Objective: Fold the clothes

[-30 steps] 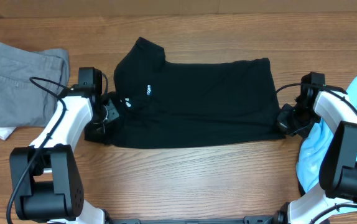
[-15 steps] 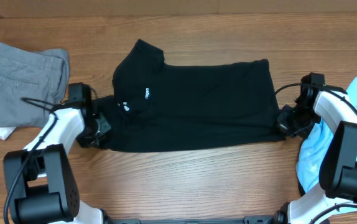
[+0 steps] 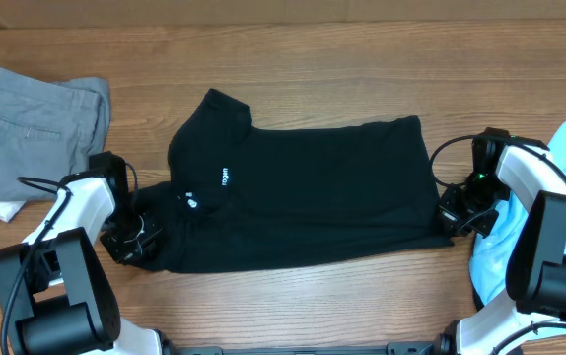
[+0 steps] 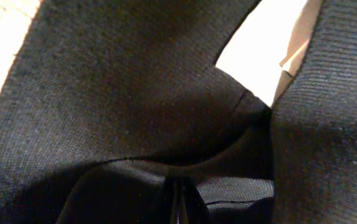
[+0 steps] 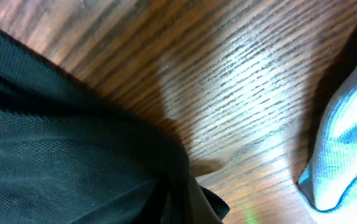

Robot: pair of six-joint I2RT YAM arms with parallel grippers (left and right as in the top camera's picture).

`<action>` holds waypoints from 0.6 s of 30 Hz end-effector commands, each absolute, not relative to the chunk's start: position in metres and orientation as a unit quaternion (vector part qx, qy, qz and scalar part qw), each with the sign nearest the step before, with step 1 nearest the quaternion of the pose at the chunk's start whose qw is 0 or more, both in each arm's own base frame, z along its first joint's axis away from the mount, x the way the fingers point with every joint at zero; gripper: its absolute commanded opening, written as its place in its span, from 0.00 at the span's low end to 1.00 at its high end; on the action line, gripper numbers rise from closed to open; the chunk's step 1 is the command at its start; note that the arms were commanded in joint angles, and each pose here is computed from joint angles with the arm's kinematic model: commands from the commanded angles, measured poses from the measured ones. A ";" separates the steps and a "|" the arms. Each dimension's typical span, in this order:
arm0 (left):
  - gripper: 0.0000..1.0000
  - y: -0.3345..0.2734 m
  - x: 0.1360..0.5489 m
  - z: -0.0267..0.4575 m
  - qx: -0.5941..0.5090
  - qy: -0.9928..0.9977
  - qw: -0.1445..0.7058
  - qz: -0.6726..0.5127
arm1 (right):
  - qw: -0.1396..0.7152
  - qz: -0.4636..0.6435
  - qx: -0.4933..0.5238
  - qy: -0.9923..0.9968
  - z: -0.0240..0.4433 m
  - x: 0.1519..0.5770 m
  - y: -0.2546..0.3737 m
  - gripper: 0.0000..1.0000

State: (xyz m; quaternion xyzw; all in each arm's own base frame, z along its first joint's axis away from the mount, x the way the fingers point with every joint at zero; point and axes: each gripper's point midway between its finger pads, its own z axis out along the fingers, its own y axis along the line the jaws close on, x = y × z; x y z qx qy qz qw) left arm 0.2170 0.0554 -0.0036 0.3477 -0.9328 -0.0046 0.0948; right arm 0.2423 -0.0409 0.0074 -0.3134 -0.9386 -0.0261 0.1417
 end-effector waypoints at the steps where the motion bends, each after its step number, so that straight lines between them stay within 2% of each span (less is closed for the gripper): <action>1: 0.04 0.065 0.208 -0.009 0.329 -0.939 0.101 -0.029 | 0.133 -0.010 -0.317 -0.939 0.003 0.244 -0.049 0.11; 4: 0.14 0.069 0.225 0.003 0.324 -0.943 0.067 -0.025 | 0.121 -0.013 -0.317 -0.941 0.007 0.253 -0.051 0.19; 6: 0.30 0.072 0.240 0.016 0.322 -0.946 0.040 -0.018 | 0.110 -0.014 -0.317 -0.942 0.013 0.262 -0.053 0.25; 7: 0.34 0.073 0.247 0.023 0.322 -0.946 0.028 -0.015 | 0.104 -0.014 -0.317 -0.942 0.017 0.266 -0.054 0.28; 9: 0.35 0.073 0.262 0.041 0.322 -0.947 -0.002 -0.003 | 0.089 -0.018 -0.318 -0.944 0.027 0.277 -0.056 0.33; 14: 0.37 0.062 0.291 0.076 0.310 -0.947 -0.064 0.053 | 0.053 -0.052 -0.306 -0.949 0.042 0.303 -0.051 0.34; 16: 0.42 0.054 0.297 0.082 0.305 -0.946 -0.076 0.079 | 0.042 -0.082 -0.280 -0.956 0.043 0.311 -0.042 0.34; 18: 0.43 0.049 0.298 0.082 0.301 -0.946 -0.075 0.092 | 0.041 -0.101 -0.258 -0.960 0.043 0.313 -0.032 0.34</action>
